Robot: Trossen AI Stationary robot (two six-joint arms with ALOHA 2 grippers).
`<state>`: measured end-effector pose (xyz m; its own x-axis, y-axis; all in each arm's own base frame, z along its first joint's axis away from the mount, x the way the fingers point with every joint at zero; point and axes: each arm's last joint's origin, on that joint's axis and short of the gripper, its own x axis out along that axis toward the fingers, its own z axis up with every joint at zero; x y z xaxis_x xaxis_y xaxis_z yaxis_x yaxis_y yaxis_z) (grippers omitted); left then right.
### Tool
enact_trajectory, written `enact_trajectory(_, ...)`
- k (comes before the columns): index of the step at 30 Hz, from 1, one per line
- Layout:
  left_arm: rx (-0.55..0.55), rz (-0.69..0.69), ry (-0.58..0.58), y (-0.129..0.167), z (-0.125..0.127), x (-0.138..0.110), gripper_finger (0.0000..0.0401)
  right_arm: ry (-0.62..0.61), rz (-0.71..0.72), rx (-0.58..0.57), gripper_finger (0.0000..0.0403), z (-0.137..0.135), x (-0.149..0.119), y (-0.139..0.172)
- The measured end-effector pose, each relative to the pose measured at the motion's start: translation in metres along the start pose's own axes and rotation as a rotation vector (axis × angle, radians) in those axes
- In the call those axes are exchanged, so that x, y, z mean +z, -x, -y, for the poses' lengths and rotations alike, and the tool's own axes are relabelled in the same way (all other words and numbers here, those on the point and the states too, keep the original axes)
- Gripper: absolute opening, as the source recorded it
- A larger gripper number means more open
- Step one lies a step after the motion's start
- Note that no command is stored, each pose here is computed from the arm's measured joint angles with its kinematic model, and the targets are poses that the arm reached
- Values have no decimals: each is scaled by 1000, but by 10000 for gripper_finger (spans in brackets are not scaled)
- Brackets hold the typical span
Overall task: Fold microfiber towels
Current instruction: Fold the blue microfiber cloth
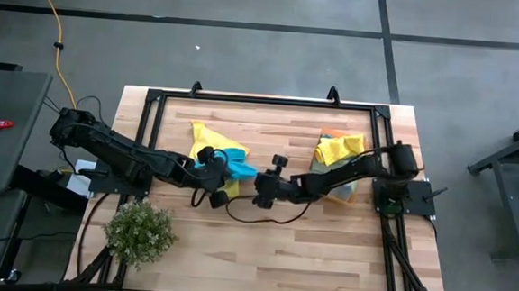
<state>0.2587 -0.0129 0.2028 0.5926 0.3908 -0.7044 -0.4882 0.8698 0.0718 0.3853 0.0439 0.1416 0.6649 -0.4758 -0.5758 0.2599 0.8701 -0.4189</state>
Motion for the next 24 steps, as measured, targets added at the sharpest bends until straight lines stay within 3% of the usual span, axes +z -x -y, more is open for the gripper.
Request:
enact_trajectory(11, 183, -141, 10, 2, -13, -20, 92, -6, -168, -91, 1, 21, -7, 28)
enact_trajectory(15, 117, -180, -1, 4, -7, -26, 124, -17, -176, -83, 1, 22, -7, 29)
enact_trajectory(20, 7, -208, -105, 8, 17, -37, 148, -20, -175, -81, 1, 22, -7, 28)
enact_trajectory(24, 6, -230, -207, 8, 38, -55, 154, -28, -176, -73, 1, 23, -7, 27)
